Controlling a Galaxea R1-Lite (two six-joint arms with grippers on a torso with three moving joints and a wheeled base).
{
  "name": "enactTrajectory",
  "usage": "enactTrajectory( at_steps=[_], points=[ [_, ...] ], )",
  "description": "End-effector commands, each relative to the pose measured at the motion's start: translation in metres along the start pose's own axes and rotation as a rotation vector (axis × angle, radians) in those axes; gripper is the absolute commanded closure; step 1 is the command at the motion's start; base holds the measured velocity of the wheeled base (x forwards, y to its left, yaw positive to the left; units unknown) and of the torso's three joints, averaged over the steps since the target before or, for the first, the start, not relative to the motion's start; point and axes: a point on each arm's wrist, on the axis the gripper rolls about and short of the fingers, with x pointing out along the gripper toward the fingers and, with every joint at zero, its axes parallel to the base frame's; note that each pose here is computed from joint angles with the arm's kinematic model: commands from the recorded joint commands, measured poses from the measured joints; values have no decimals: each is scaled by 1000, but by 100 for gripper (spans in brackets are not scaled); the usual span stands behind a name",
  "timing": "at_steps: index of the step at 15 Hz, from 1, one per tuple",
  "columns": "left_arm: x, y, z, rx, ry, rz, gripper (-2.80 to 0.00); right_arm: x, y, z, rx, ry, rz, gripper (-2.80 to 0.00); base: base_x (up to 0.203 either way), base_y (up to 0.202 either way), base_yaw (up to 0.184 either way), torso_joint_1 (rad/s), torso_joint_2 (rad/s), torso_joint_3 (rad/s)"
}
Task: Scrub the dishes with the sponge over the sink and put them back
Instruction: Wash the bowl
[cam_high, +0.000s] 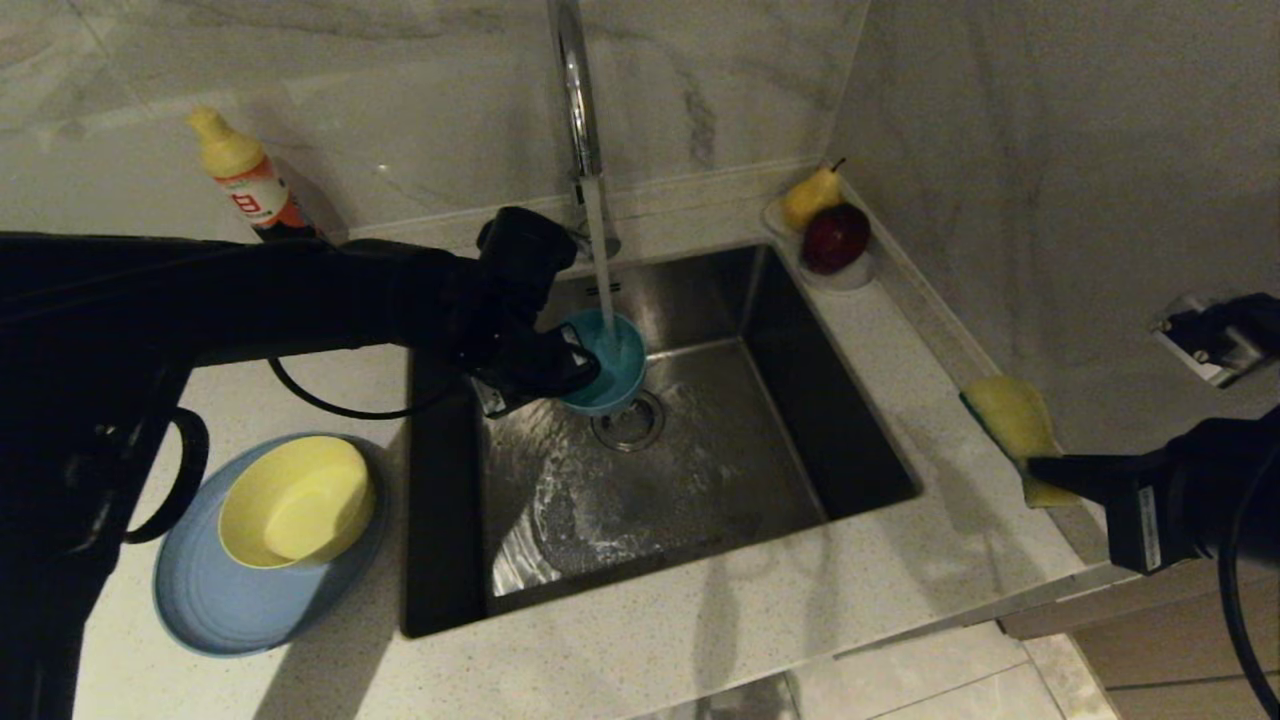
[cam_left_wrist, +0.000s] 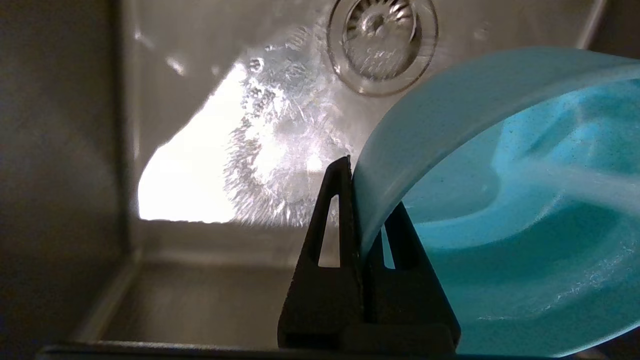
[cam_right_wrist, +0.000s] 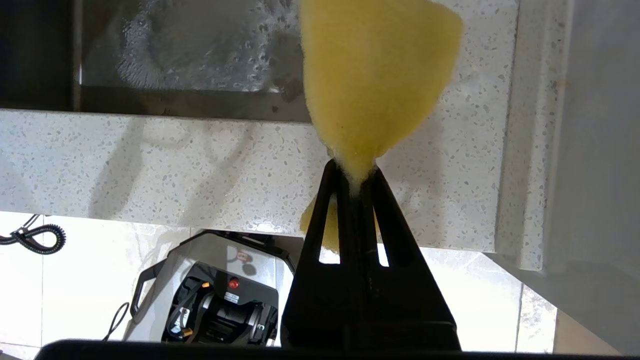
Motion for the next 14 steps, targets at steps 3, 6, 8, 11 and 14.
enactTrajectory(
  at_steps=[3, 6, 8, 11, 14],
  points=[
    [15, -2, -4, -2, 0, -2, 0, -3, 0, -1, 0, -5, 1, 0, 0, 0, 0, 0, 0, 0],
    [10, -1, -3, -4, 3, -1, 0, -4, 0, -1, 1, -9, 1, 0, 0, 0, 0, 0, 0, 0],
    [6, -2, -2, -5, 0, -6, 0, -6, -1, -1, 1, -13, 1, 0, 0, 0, 0, 0, 0, 0],
    [3, -4, -4, 0, 5, -10, 0, -7, -1, -2, 1, -16, 1, 0, 0, 0, 0, 0, 0, 0],
    [-1, -4, -5, 6, 19, -3, 0, -8, -1, -1, 2, -18, 3, 0, 0, 0, 0, 0, 0, 0]
  ],
)
